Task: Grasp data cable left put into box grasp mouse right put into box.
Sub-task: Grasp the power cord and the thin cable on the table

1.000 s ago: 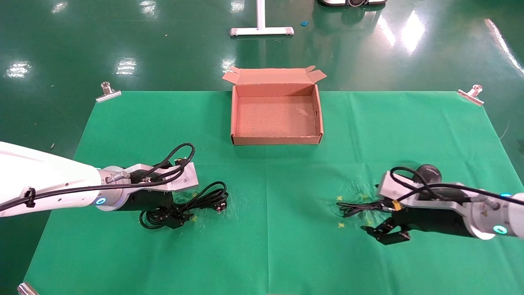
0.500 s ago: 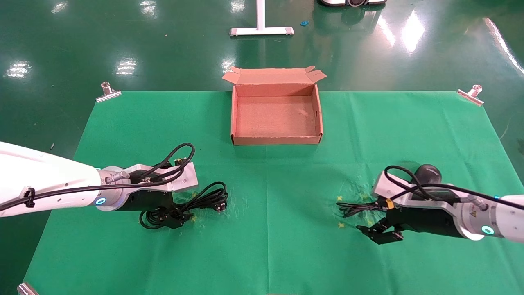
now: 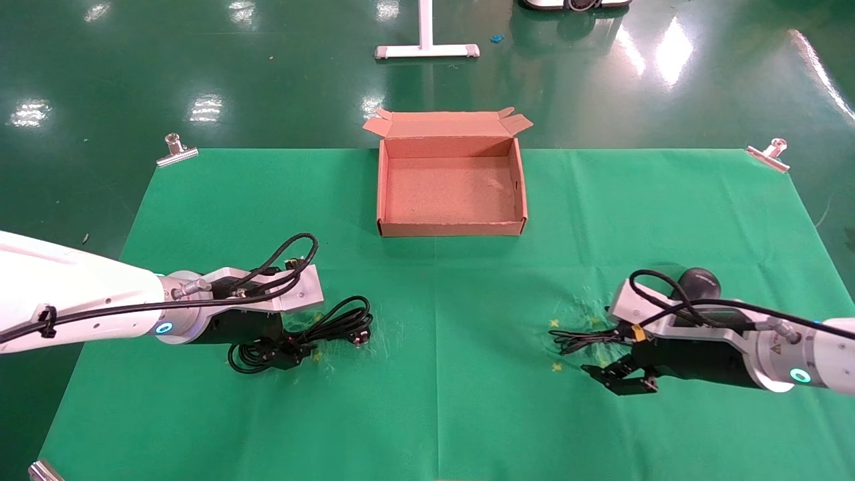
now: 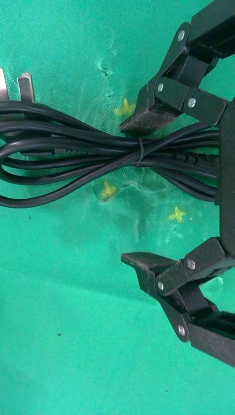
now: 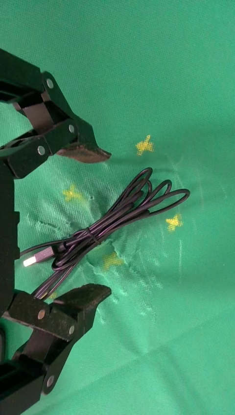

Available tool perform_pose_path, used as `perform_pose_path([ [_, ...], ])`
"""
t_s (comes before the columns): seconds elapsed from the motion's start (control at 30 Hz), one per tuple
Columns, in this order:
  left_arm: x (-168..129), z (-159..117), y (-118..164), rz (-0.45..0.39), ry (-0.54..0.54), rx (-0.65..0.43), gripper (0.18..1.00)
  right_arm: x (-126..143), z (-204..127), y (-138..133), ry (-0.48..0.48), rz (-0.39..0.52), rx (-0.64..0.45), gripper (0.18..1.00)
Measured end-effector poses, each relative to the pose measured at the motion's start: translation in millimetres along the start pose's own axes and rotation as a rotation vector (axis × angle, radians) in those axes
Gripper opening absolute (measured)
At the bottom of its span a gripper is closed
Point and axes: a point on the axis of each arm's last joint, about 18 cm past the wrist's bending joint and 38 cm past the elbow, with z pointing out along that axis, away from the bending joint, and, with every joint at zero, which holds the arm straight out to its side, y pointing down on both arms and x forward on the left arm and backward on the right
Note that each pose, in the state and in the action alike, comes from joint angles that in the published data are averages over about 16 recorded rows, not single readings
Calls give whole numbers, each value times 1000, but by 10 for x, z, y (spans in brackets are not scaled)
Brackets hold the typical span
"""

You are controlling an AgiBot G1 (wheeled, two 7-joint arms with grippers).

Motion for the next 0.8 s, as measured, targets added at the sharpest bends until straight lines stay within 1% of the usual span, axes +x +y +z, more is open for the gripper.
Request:
perform_pose_path([
  [0.2,2,0,-2,0,1,1,813,0,-6,-1,-1,-1,1,843],
  [0.4,2,0,-3,-1,1,2,687,0,-9,-2,-1,-1,1,722],
  [0.53,2,0,-3,0,1,1,580,1,-11,-3,-1,-2,1,619],
  [0.6,1,0,-3,0,1,1,542,1,-12,-3,-1,-2,2,581],
  [0.73,1,0,-2,0,0,1,442,2,-14,-4,-1,-2,2,475],
  [0.8,0,0,-2,0,0,1,411,2,-14,-4,-1,-2,2,442],
])
